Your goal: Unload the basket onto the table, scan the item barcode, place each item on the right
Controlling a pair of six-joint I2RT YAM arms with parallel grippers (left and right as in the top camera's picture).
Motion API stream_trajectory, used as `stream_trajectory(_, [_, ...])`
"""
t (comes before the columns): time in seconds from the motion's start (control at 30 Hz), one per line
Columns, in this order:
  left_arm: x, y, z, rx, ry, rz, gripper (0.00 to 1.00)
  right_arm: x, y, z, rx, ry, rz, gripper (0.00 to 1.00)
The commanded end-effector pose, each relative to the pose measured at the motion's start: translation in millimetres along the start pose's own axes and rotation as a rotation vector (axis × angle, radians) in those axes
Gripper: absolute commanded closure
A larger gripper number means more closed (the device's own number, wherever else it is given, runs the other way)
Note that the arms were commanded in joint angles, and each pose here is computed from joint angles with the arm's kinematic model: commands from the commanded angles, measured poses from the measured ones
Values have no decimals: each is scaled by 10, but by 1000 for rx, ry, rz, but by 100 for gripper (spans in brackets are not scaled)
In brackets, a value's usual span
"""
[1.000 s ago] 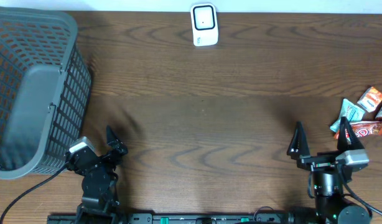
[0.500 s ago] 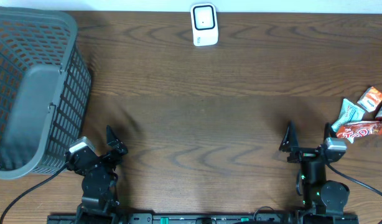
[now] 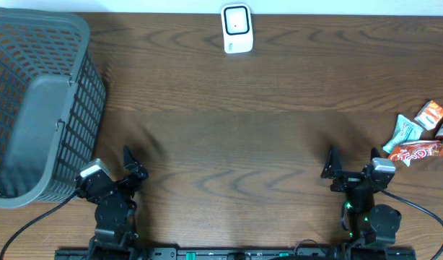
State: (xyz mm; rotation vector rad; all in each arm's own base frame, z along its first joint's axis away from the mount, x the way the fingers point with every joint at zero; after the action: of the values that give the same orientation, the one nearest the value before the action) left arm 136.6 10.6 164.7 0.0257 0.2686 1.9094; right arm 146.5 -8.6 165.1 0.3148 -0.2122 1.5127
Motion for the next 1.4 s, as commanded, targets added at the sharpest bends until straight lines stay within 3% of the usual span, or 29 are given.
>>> stream_trajectory(0.0, [17,-26,-96,24,-12,15,2,3,2,-7,0,-10,0,1])
stream_trajectory(0.73, [33,-29,-87,20,-7,11,2,3,2,-7,0,-10,0,1])
stream_trajectory(1.13, [-84,-23,-90,-5,-264,-212,2,3,2,-7,0,-10,0,1])
stream_trajectory(1.37, [-91,-21,-91,-5,-264,-221,2,3,2,-7,0,-10,0,1])
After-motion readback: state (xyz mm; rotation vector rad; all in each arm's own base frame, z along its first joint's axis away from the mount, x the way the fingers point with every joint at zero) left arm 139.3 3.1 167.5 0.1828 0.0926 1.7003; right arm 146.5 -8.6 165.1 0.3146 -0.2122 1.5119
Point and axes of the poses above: each gripper's point midway between its finger pads, its own y axis back along the fingers, its own x axis along the line the jaws close on, z = x × y, the point moved 10 cm from there along y, back along the fingers, and after that the axes turned 9 degrees about -y, right-handed, at the moved point
